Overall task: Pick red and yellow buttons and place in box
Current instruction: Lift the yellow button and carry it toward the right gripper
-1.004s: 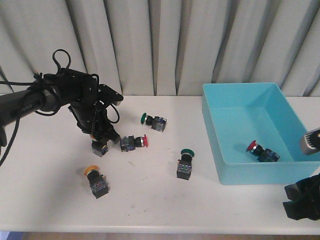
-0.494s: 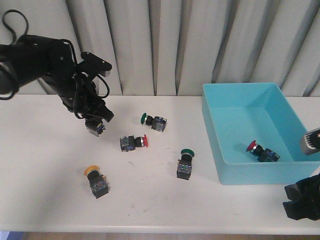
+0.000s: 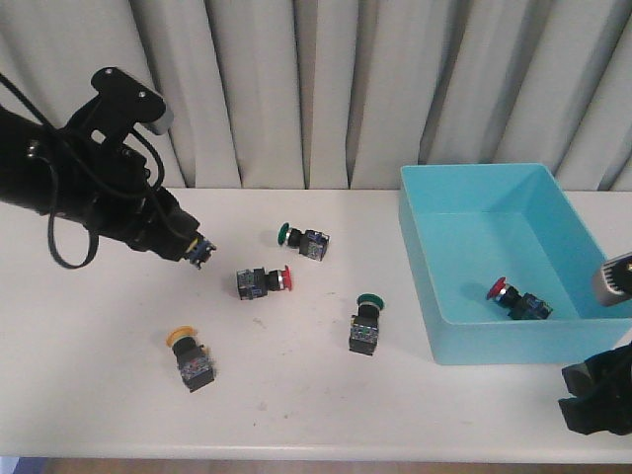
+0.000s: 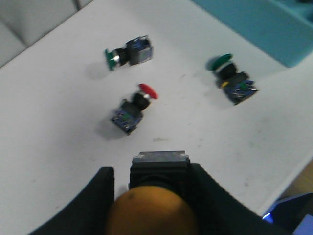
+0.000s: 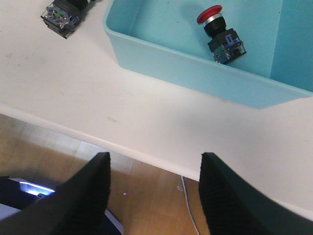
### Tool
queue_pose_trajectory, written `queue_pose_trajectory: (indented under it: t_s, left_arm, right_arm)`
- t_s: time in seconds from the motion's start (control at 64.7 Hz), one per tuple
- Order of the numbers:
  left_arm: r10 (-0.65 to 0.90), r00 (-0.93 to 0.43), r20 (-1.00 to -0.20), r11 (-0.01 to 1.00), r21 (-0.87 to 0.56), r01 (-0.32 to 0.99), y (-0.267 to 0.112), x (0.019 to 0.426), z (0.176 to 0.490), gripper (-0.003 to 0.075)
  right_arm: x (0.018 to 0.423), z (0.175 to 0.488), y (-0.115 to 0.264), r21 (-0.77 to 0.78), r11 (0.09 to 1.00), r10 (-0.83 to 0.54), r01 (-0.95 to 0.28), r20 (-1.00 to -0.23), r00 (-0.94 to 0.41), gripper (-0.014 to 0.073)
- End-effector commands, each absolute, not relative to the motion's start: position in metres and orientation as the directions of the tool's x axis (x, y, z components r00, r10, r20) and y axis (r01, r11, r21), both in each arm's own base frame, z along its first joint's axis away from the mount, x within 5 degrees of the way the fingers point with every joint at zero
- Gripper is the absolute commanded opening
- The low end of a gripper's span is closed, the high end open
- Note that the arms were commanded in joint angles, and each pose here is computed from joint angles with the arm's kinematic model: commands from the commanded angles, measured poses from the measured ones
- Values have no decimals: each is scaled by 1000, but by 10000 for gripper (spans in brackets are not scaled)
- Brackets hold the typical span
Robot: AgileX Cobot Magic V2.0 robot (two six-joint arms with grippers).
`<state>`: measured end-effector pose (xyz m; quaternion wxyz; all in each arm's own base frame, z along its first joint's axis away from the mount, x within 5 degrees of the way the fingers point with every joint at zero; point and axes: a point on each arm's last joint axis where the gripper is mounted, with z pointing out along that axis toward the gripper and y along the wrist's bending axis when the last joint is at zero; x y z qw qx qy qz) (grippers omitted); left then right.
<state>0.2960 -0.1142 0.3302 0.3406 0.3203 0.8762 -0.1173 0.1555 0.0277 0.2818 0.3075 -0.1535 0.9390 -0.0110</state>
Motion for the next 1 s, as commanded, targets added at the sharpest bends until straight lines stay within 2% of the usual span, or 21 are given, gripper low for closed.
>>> queue_pose_trajectory:
  t_s: [0.0, 0.108, 0.216, 0.34, 0.525, 0.664, 0.834, 0.989]
  left_arm:
    - [410, -466, -784, 731, -22, 682, -119, 276, 352, 132]
    - [391, -425, -816, 659, -74, 749, -126, 261, 342, 134]
    - [426, -314, -848, 534, -45, 845, -141, 247, 329, 136]
    - [477, -107, -872, 343, 72, 936, -163, 235, 317, 136]
    - [425, 131, -896, 132, 204, 970, -195, 223, 314, 136]
    - [414, 199, -888, 87, 256, 963, -203, 224, 309, 136]
    - [417, 192, -889, 87, 249, 965, -204, 225, 307, 136]
    - [416, 190, -889, 88, 248, 965, -204, 225, 307, 136]
  right_arm:
    - [159, 294, 28, -134, 951, -299, -280, -634, -713, 412]
    - [159, 294, 28, -133, 951, -298, -279, -634, -713, 412]
    - [159, 294, 28, -133, 951, -298, -279, -634, -713, 412]
    - [159, 294, 28, -133, 951, -298, -279, -635, -713, 412]
    - [159, 294, 28, -133, 951, -298, -279, -636, -712, 412]
    - [159, 294, 28, -133, 951, -298, -279, -636, -712, 412]
    - [159, 294, 28, -143, 946, -313, -290, -634, -708, 412]
    - [160, 295, 32, -158, 921, -371, -357, -639, -674, 442]
